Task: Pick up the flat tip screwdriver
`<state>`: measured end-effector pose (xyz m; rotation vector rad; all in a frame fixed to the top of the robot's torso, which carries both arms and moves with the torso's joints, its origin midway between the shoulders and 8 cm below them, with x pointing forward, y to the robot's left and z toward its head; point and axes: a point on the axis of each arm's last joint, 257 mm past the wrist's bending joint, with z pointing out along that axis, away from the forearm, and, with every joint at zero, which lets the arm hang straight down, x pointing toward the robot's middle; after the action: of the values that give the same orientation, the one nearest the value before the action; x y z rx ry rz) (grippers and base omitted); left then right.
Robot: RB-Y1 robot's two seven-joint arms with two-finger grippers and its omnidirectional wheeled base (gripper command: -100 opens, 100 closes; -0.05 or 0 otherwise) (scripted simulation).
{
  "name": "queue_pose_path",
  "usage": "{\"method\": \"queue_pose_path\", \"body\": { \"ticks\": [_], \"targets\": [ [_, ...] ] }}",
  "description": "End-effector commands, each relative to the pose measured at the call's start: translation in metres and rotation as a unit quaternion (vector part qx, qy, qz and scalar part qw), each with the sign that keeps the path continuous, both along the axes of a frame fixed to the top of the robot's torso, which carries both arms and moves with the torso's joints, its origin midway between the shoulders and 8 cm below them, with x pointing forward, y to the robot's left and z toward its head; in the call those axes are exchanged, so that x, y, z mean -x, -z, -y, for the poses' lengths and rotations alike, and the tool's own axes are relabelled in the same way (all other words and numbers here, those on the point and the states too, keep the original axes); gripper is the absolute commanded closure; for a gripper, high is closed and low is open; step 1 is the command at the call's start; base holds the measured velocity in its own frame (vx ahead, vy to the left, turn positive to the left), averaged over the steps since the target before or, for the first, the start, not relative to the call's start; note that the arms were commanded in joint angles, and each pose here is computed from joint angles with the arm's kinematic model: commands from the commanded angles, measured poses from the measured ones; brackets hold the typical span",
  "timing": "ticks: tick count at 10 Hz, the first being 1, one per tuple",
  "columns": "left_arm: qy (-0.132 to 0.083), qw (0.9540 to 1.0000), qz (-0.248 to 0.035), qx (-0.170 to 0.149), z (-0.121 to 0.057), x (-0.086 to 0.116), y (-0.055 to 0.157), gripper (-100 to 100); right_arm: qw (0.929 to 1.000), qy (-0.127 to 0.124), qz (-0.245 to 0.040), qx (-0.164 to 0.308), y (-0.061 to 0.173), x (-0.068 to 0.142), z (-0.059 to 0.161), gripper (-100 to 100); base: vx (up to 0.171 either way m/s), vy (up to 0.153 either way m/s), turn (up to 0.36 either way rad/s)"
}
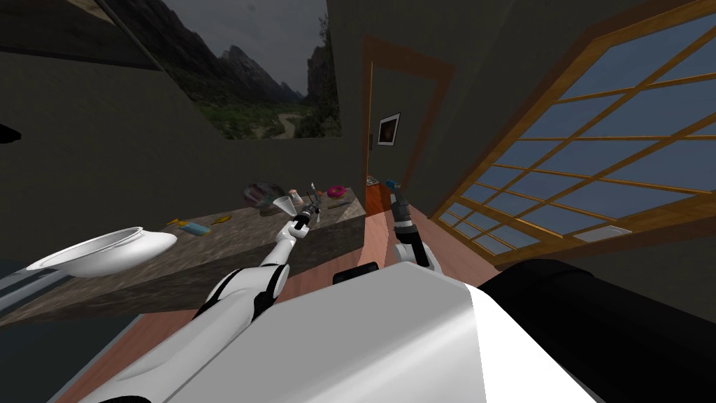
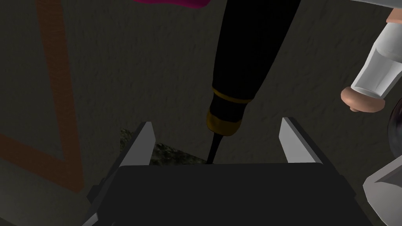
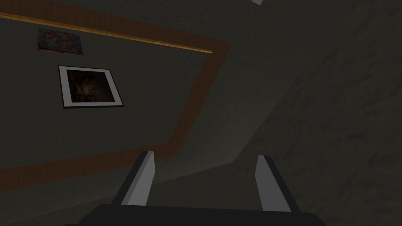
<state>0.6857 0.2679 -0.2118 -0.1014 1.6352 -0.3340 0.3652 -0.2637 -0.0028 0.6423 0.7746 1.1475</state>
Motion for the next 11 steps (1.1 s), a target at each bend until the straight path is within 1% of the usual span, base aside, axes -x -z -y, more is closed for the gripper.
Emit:
{"method": "queue_pose_path", "body": {
  "ticks": [1,2,6,7,8,9,10,11],
  "targets": [
    [0.000,1.0000,0.000,0.000,0.000,0.000,0.000,-100,1.0000,0.000,0.000,0.000,0.000,0.000,0.000,0,-0.011,0.004,-0.006],
    [0.000,1.0000,-0.001,0.000,0.000,0.000,0.000,100,1.0000,0.000,0.000,0.000,0.000,0.000,0.000,0,0.000,0.000,0.000],
    [0.000,1.0000,0.000,-0.002,0.000,0.000,0.000,100,1.0000,0.000,0.000,0.000,0.000,0.000,0.000,0,0.000,0.000,0.000],
    [0.000,1.0000,0.000,-0.003,0.000,0.000,0.000,0,1.0000,0.000,0.000,0.000,0.000,0.000,0.000,0,0.000,0.000,0.000],
    [-0.018,0.9998,0.001,0.009,-0.026,0.008,0.002,100,1.0000,0.000,0.000,0.000,0.000,0.000,0.000,0,0.064,-0.032,-0.145],
    [-0.020,0.9997,-0.006,0.008,-0.029,0.014,0.012,100,1.0000,0.000,0.000,0.000,0.000,0.000,0.000,0,0.094,-0.046,-0.056],
    [-0.019,0.9998,-0.003,0.009,-0.029,0.019,0.014,100,1.0000,0.000,0.000,0.000,0.000,0.000,0.000,0,0.059,-0.027,0.023],
    [-0.037,0.9992,-0.001,0.016,-0.053,0.024,0.010,100,1.0000,0.000,0.000,0.000,0.000,0.000,0.000,0,0.085,-0.034,-0.119]
  ]
}}
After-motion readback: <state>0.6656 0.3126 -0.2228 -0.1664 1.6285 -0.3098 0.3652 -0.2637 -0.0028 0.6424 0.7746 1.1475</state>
